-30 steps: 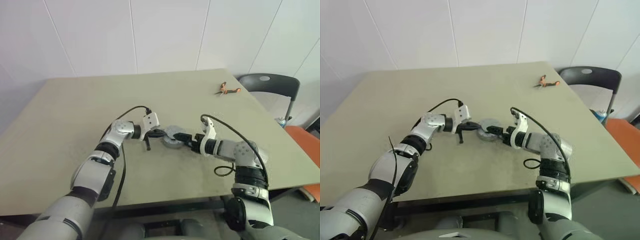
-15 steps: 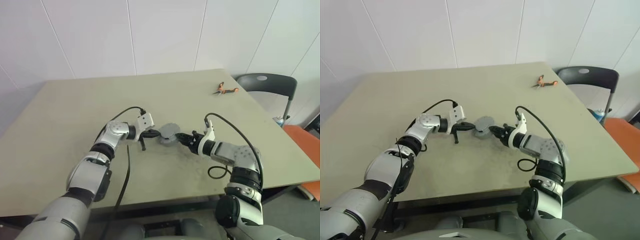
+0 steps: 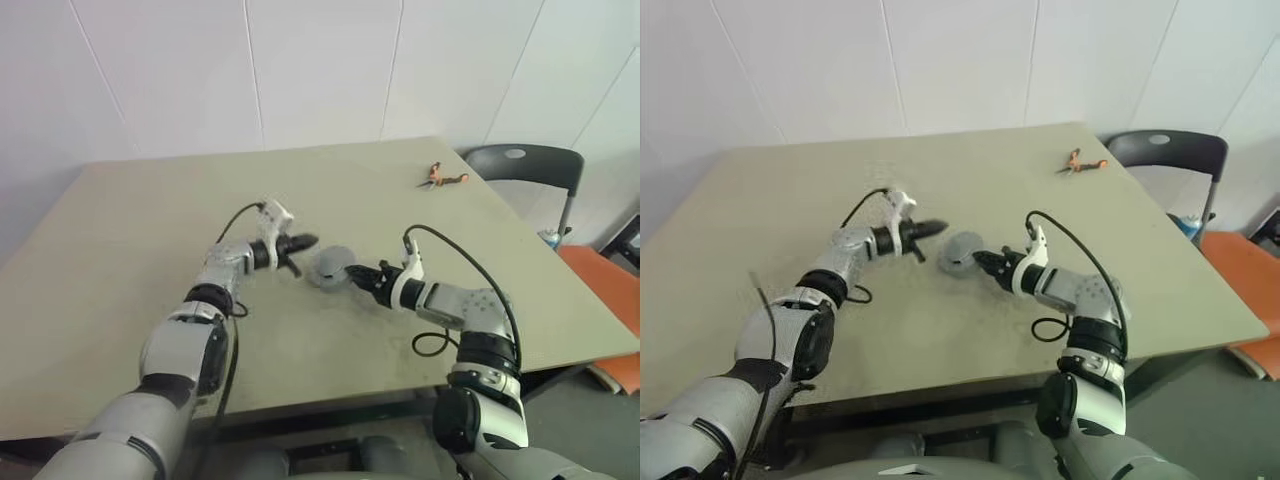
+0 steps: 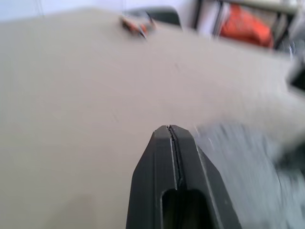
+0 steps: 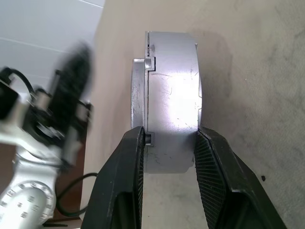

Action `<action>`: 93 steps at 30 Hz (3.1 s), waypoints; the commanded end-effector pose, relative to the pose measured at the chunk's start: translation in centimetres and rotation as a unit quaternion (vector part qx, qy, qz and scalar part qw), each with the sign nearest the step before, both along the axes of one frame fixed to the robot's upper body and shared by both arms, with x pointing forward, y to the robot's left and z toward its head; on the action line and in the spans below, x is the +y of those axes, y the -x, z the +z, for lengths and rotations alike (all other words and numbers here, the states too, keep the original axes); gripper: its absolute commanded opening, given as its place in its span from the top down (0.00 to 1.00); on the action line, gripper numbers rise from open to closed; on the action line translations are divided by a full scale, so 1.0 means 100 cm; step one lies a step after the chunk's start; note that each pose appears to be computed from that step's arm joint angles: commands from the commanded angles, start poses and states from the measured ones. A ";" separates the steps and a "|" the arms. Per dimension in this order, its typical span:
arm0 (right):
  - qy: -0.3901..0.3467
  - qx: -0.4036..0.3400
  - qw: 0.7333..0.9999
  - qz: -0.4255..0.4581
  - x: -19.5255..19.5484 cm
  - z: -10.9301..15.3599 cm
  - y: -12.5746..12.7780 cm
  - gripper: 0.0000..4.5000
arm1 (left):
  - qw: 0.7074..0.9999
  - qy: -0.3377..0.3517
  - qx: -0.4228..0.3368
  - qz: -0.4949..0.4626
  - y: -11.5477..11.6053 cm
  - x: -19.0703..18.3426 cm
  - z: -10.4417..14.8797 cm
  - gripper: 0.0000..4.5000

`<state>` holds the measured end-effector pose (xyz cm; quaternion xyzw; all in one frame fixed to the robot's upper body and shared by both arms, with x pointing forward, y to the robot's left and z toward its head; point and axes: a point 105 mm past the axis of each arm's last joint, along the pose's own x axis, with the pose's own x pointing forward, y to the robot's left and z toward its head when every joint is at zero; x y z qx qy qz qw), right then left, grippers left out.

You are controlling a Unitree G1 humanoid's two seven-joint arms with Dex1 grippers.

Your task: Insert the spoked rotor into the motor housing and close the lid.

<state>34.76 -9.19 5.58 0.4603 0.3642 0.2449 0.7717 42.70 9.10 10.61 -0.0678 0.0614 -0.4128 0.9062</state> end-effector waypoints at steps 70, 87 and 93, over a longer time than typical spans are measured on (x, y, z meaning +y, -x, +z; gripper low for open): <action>-0.147 -0.116 0.981 0.057 0.128 0.055 -0.039 0.74 | 0.823 0.493 0.273 0.075 0.044 0.044 -0.010 0.50; -0.123 -0.131 0.984 0.018 0.120 0.058 -0.051 0.07 | 0.727 0.632 0.180 0.200 0.030 0.108 -0.005 0.50; 0.032 -0.331 0.941 0.064 0.116 0.071 -0.047 0.07 | 0.718 0.613 0.118 0.309 0.028 0.146 -0.012 0.50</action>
